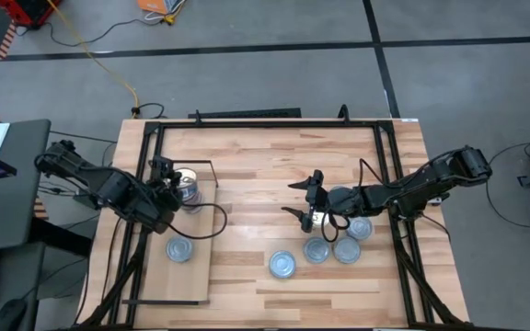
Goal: Stack canned seafood by type on shelf
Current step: Stack the left blue and pink tuna can on the blue and pink tuna can on the shelf
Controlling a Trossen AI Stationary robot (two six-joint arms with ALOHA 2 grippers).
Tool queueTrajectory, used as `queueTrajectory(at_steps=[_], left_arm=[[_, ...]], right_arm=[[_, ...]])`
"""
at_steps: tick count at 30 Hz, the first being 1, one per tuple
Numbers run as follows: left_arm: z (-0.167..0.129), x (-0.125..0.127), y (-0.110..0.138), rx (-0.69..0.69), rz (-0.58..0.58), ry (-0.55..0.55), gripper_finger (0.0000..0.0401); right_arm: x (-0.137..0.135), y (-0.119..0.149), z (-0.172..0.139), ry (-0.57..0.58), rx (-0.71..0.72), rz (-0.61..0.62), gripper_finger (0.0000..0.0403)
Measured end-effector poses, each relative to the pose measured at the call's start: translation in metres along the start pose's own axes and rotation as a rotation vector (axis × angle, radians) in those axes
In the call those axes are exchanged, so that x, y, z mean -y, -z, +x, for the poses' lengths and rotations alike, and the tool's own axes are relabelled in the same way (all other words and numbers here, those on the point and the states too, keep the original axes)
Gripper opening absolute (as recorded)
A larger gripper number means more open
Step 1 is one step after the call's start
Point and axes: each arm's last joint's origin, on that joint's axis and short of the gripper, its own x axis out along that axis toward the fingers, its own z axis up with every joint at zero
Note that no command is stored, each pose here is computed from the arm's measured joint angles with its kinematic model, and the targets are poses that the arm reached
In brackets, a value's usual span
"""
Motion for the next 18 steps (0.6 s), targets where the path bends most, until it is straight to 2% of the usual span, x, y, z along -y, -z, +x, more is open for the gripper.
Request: queueTrajectory(at_steps=[9, 18], left_arm=[[-0.006, -0.007, 0.011, 0.036, 0.082, -0.013, 0.0263], [-0.007, -0.008, 0.014, 0.048, 0.102, -0.009, 0.0263]], right_arm=[[0.0, 0.0, 0.0, 0.0, 0.001, 0.0, 0.0363], [0.0, 0.0, 0.0, -0.002, 0.004, 0.002, 0.0363]])
